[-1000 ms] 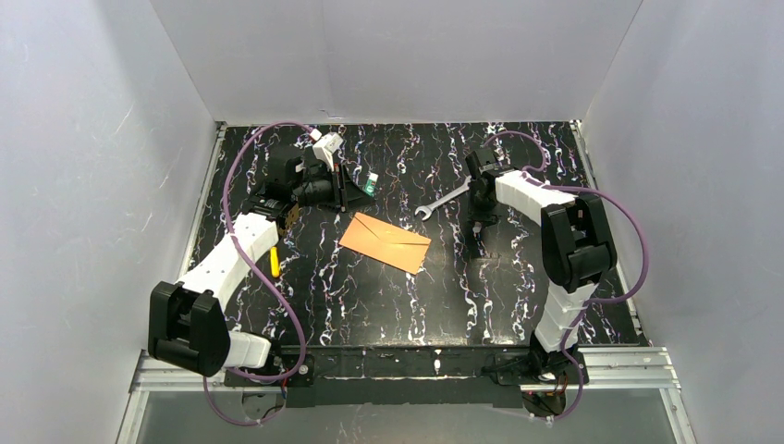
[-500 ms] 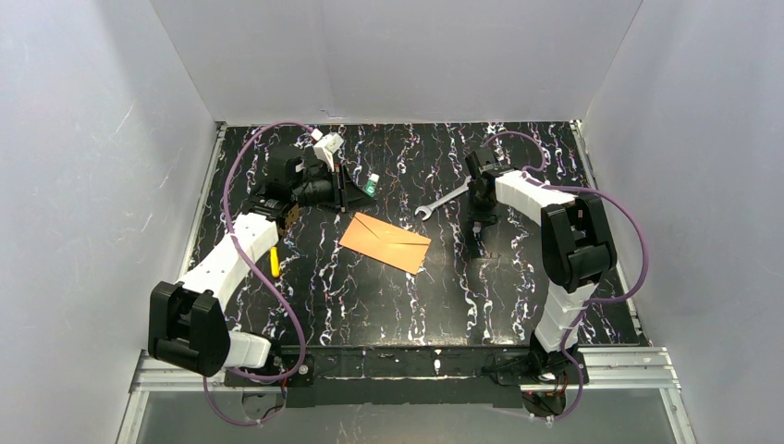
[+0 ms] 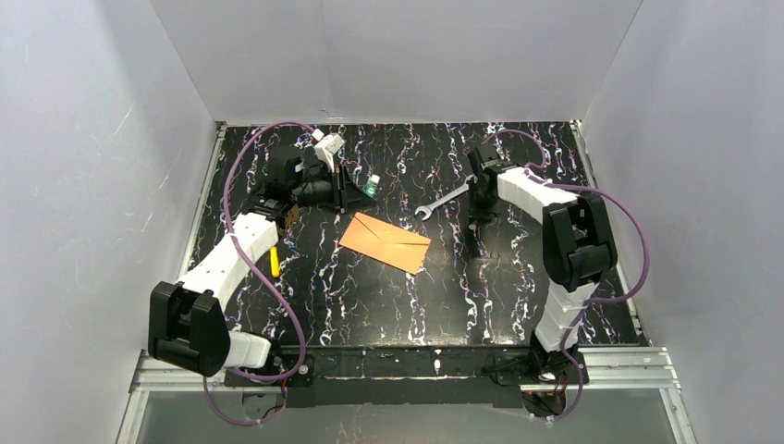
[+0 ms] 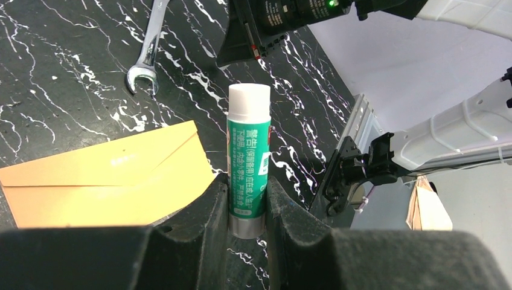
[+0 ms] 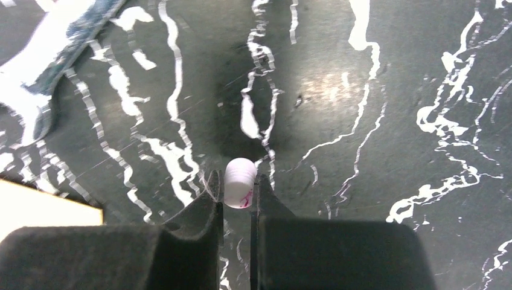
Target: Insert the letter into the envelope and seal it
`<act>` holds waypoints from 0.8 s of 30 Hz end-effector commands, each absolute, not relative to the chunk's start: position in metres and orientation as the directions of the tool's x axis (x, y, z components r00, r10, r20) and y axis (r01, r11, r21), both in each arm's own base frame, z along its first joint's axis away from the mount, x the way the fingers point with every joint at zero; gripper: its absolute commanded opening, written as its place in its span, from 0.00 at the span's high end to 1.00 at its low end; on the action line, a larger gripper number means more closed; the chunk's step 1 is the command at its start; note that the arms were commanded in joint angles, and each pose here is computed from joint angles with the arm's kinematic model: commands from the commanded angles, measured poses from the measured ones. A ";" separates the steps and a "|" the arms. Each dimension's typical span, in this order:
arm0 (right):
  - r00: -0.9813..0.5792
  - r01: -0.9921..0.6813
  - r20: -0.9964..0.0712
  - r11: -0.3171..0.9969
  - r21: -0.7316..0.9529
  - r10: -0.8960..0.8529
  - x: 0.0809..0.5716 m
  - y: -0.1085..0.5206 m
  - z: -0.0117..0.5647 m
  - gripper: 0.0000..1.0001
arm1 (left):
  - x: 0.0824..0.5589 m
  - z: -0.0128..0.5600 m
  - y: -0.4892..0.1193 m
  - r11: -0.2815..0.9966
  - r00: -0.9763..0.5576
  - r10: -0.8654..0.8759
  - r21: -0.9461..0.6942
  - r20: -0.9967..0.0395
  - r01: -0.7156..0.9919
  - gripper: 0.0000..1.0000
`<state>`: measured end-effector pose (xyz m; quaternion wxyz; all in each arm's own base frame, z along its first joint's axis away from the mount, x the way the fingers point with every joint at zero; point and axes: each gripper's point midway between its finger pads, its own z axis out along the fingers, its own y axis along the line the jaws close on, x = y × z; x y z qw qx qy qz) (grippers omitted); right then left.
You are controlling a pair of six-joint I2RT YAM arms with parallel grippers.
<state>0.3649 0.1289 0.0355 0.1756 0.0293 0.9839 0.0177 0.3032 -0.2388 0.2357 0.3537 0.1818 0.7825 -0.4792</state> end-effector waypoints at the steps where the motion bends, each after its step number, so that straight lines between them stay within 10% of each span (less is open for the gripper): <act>1: -0.905 -0.094 -0.425 0.962 0.255 0.024 0.368 0.166 0.107 0.99 | 0.292 0.251 -0.245 0.390 -0.634 -0.012 -0.587 -0.773 0.709 1.00; 14: -0.839 -0.481 -0.520 0.230 0.846 0.159 0.271 0.272 0.309 0.99 | 0.264 0.244 -0.271 0.200 -0.459 0.187 -0.424 -0.868 0.883 1.00; 24: -0.841 -0.490 -0.509 0.143 0.860 0.181 0.262 0.298 0.330 0.99 | 0.253 0.260 -0.288 0.170 -0.453 0.142 -0.429 -0.880 0.887 1.00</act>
